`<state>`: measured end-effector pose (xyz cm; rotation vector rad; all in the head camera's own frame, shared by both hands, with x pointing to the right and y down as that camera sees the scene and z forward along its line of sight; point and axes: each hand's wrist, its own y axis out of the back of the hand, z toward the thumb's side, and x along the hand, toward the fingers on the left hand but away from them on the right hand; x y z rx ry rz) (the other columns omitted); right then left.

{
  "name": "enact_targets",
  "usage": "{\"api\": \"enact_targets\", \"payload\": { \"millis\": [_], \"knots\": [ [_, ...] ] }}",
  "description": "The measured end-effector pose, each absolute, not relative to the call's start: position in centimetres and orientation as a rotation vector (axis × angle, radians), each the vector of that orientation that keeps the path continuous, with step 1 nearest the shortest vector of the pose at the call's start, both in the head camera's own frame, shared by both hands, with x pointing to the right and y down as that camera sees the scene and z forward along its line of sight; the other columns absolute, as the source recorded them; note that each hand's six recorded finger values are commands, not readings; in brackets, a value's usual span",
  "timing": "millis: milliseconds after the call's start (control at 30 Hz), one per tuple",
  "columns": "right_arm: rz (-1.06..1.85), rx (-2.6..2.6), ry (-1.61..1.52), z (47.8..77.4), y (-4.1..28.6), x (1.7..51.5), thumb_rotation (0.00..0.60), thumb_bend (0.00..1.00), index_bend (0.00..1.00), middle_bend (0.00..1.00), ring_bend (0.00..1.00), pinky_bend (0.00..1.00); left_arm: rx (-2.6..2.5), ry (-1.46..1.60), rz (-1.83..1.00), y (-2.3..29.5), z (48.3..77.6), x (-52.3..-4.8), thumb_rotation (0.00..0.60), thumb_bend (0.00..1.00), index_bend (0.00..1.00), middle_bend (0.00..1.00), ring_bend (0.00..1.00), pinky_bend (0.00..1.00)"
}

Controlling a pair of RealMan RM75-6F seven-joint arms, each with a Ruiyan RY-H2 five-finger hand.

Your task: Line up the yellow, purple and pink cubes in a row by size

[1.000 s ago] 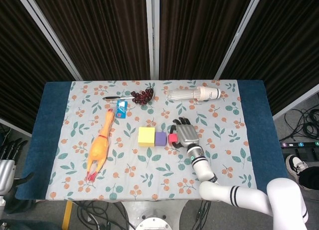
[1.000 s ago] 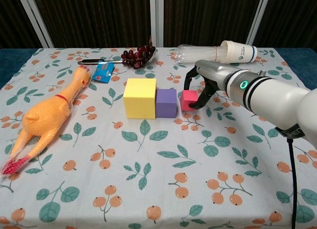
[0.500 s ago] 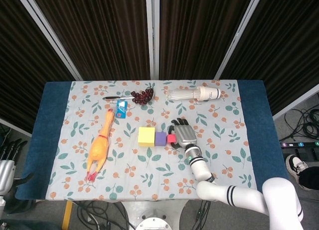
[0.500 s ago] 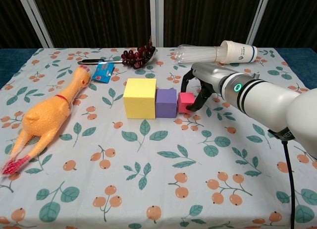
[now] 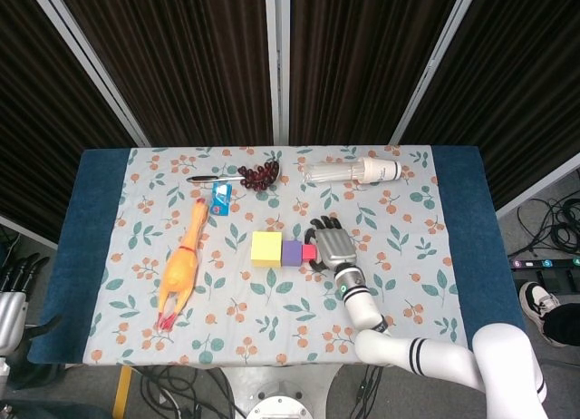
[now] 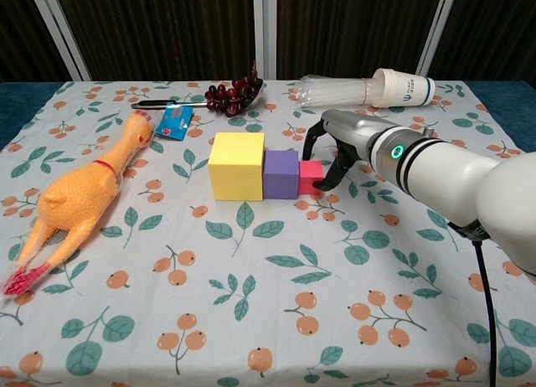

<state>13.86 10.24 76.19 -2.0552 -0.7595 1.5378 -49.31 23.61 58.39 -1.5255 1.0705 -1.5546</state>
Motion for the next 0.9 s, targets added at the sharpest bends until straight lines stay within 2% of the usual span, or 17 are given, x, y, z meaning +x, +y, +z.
{"api": "enact_targets", "payload": {
  "millis": [300,533,900],
  "knots": [
    [1.523,-2.049,-0.770,75.5,10.1,14.4,0.600,0.17,0.29,0.11,0.00,0.00,-1.524,1.077,-1.552,23.7,58.3,-49.4,0.600,0.02,0.16,0.19,0.10,0.12],
    [1.524,-1.990,-0.814,73.7,7.8,17.3,0.600,0.18,0.25,0.10,0.00,0.00,-1.521,1.077,-1.554,23.8,58.2,-49.5,0.600,0.02,0.16,0.19,0.10,0.12],
    [1.558,-1.974,-0.780,75.8,6.9,16.6,0.600,0.09,0.25,0.09,0.00,0.00,-1.515,1.068,-1.566,23.8,58.0,-49.4,0.600,0.02,0.16,0.19,0.10,0.12]
  ]
}}
